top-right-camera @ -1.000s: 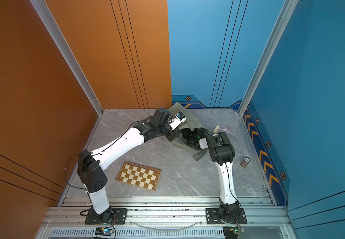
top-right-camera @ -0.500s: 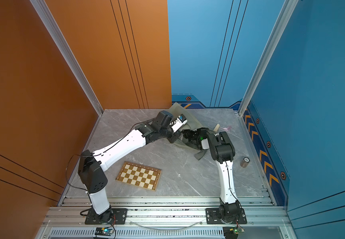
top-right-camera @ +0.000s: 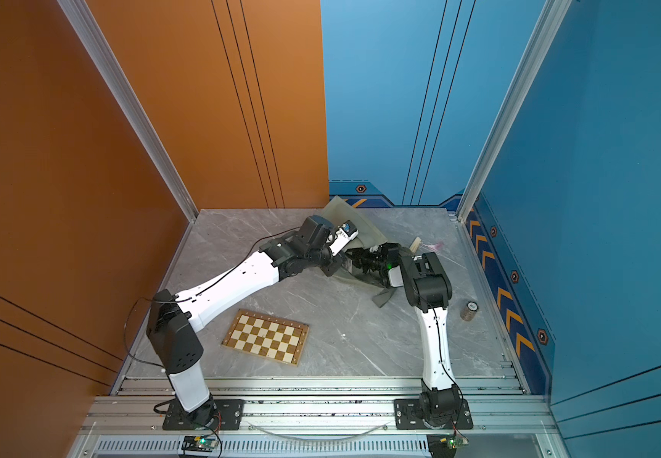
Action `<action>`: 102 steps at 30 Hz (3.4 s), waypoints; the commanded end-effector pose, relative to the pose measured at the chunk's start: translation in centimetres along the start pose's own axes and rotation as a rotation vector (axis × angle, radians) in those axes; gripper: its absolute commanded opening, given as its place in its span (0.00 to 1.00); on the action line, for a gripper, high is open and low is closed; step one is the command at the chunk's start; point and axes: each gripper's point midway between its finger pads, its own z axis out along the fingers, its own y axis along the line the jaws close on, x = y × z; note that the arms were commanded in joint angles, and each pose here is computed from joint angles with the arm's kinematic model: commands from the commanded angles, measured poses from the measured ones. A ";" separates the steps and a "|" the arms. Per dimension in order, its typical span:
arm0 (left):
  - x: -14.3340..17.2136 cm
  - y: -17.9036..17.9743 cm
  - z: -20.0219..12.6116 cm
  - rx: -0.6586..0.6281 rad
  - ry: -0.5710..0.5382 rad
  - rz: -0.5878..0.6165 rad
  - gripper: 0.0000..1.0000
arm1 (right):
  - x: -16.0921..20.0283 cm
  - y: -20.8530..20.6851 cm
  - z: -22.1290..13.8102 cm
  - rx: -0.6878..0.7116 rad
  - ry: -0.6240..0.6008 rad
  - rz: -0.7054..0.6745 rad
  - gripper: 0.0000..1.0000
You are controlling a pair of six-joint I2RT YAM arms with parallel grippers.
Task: Take out the folding fans from the tote bags
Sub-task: Pick up the folding fan from the canvas bag.
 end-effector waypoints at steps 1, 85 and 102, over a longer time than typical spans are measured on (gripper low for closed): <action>-1.4 3.3 -1.6 -0.095 -0.042 -0.050 0.00 | 3.2 -1.0 -1.4 0.024 0.141 0.040 0.00; -1.4 23.7 -10.0 -0.619 -0.010 -0.113 0.00 | -15.6 19.0 -27.1 -0.304 -0.596 -0.178 0.00; -2.3 20.1 -11.3 -0.599 -0.015 0.024 0.00 | -10.4 5.3 -22.6 0.482 -0.292 -0.099 0.00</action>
